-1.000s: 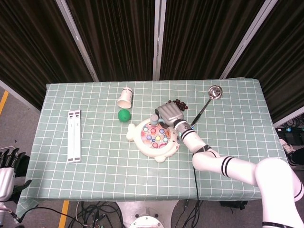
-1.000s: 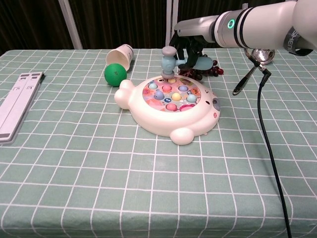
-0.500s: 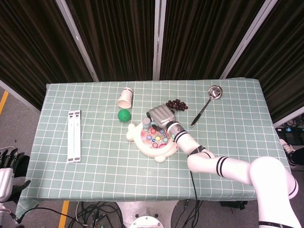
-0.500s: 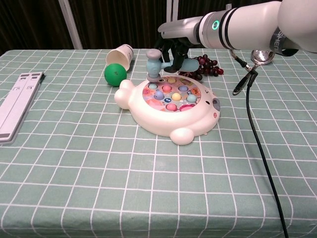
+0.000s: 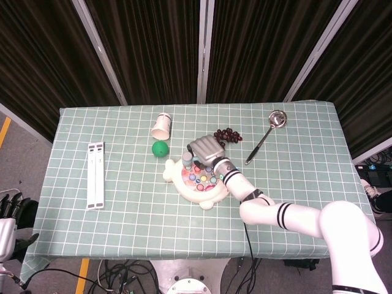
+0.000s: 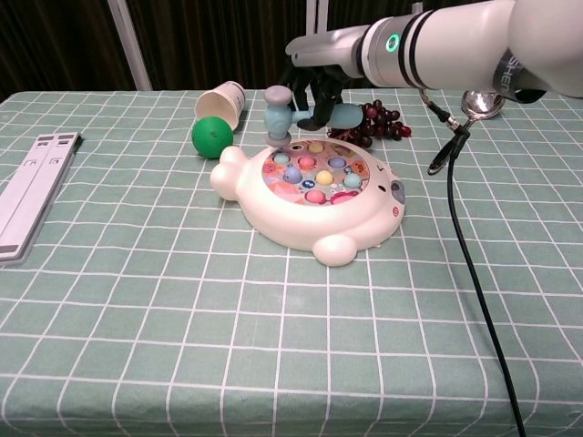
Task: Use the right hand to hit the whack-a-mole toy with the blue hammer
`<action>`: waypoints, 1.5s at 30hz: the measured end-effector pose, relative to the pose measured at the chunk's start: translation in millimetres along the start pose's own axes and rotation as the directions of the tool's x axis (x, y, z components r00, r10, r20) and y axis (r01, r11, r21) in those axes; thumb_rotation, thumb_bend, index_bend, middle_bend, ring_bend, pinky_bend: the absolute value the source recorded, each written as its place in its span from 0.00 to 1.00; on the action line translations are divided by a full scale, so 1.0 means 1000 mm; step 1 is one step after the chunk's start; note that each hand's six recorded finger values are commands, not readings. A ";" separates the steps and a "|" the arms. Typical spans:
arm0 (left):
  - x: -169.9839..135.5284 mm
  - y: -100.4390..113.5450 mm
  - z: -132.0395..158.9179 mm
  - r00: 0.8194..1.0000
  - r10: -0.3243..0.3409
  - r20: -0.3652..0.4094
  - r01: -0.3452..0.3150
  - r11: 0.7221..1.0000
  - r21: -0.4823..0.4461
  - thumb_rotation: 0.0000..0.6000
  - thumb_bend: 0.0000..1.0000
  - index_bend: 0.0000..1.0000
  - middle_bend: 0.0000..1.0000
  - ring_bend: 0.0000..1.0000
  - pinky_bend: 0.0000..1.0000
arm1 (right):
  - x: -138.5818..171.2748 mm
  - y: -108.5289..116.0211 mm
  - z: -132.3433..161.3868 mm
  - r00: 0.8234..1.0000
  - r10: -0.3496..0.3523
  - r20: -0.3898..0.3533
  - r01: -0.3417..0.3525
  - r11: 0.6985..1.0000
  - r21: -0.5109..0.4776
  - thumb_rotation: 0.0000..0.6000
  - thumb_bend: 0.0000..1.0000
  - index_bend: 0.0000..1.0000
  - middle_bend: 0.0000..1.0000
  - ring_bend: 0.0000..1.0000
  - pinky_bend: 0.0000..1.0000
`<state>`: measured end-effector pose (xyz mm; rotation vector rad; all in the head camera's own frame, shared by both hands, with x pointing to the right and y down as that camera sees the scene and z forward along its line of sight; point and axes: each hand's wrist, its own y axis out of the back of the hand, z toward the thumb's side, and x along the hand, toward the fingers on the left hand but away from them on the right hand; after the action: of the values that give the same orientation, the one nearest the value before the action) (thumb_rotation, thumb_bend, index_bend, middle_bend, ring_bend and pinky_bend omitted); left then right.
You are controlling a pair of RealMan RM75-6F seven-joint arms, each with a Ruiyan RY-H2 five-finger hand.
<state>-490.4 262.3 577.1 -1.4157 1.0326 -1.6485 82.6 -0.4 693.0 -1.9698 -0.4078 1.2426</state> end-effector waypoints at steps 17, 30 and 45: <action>0.006 0.008 0.015 0.999 0.022 0.043 -0.022 1.000 0.010 1.00 0.00 0.17 0.09 0.00 0.00 | 0.115 -0.035 -0.131 0.985 -0.017 0.172 0.033 0.995 -0.092 1.00 0.57 0.75 0.67 0.55 0.66; 0.006 0.011 0.023 0.998 0.019 0.059 -0.021 1.000 0.024 1.00 0.00 0.17 0.09 0.00 0.00 | 0.140 -0.101 -0.182 0.976 0.007 0.215 0.019 0.993 -0.116 1.00 0.53 0.55 0.53 0.41 0.51; 0.004 0.012 0.020 0.998 0.025 0.052 -0.026 0.999 0.021 1.00 0.00 0.17 0.09 0.00 0.00 | 0.153 -0.125 -0.178 0.980 0.017 0.196 0.014 0.987 -0.159 1.00 0.50 0.17 0.28 0.18 0.28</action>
<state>-471.1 251.3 569.7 -1.4176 0.9964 -1.5918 325.9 99.4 732.0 -1.9852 -0.6219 1.4510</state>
